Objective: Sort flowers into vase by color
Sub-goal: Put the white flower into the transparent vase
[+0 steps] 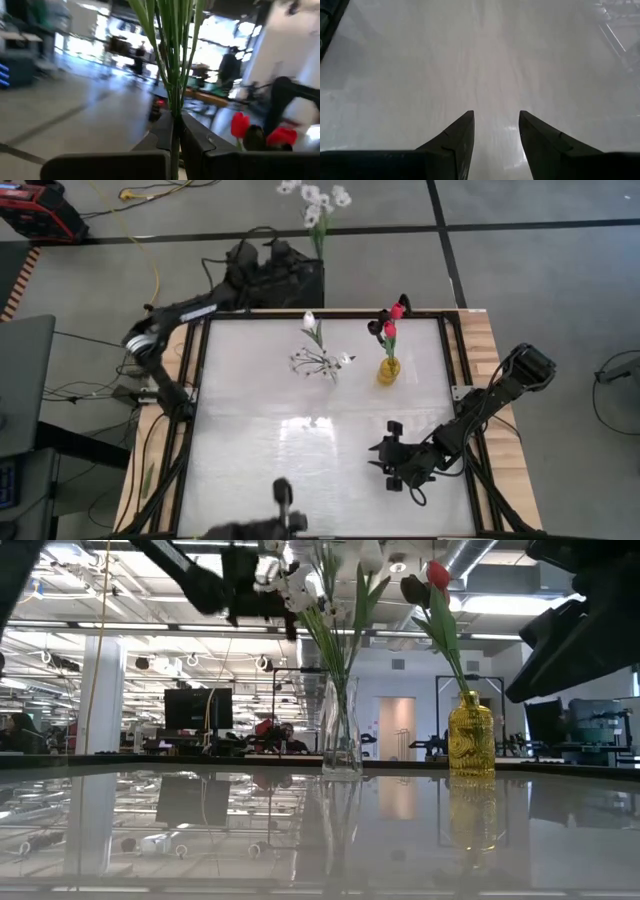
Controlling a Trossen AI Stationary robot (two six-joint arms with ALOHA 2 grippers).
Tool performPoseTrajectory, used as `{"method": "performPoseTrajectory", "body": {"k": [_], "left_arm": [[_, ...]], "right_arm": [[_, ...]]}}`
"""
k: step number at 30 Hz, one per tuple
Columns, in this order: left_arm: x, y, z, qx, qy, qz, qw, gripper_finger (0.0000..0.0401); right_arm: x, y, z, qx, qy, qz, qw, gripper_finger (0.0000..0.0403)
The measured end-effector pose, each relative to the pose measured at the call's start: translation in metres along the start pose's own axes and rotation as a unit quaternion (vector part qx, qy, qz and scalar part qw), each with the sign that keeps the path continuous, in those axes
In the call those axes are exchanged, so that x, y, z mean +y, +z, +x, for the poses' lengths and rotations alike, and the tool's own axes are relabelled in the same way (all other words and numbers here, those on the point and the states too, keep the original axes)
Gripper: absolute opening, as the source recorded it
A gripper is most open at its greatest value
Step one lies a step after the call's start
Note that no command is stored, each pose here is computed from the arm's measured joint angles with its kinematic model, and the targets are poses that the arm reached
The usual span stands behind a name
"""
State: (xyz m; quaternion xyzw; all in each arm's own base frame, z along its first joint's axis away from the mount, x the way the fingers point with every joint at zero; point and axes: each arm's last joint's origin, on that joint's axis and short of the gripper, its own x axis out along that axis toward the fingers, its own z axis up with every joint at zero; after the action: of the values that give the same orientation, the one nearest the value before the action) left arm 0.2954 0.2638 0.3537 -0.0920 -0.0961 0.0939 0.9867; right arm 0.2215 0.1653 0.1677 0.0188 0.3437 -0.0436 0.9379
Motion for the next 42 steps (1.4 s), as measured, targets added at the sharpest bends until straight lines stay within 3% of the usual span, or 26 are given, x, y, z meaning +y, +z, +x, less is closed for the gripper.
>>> {"method": "performPoseTrajectory", "body": {"k": [5, 8, 15, 19, 24, 28, 42], "left_arm": [[0.037, -0.048, 0.014, 0.012, -0.055, -0.079, 0.995, 0.0], [0.045, -0.07, 0.02, -0.005, -0.124, -0.116, 0.985, 0.0], [0.042, -0.115, 0.024, -0.059, -0.247, -0.182, 0.95, 0.0], [0.03, -0.139, 0.034, -0.024, -0.263, -0.212, 0.941, 0.0], [0.015, -0.142, 0.037, 0.019, -0.318, -0.183, 0.93, 0.0], [0.013, -0.142, 0.037, 0.048, -0.337, -0.194, 0.92, 0.0], [-0.017, -0.151, 0.047, 0.081, -0.408, -0.138, 0.899, 0.0]], "right_arm": [[0.001, 0.002, 0.0, -0.01, 0.006, 0.006, 1.0, 0.018], [0.002, 0.003, 0.0, -0.012, 0.008, 0.01, 1.0, 0.018], [0.002, 0.002, 0.0, -0.011, 0.008, 0.01, 1.0, 0.018], [0.002, 0.002, 0.0, -0.01, 0.008, 0.005, 1.0, 0.018], [0.002, 0.002, 0.0, -0.009, 0.009, 0.003, 1.0, 0.018], [0.002, 0.002, 0.0, -0.008, 0.011, 0.003, 1.0, 0.018], [0.002, 0.002, 0.0, -0.006, 0.017, 0.005, 1.0, 0.018]]}}
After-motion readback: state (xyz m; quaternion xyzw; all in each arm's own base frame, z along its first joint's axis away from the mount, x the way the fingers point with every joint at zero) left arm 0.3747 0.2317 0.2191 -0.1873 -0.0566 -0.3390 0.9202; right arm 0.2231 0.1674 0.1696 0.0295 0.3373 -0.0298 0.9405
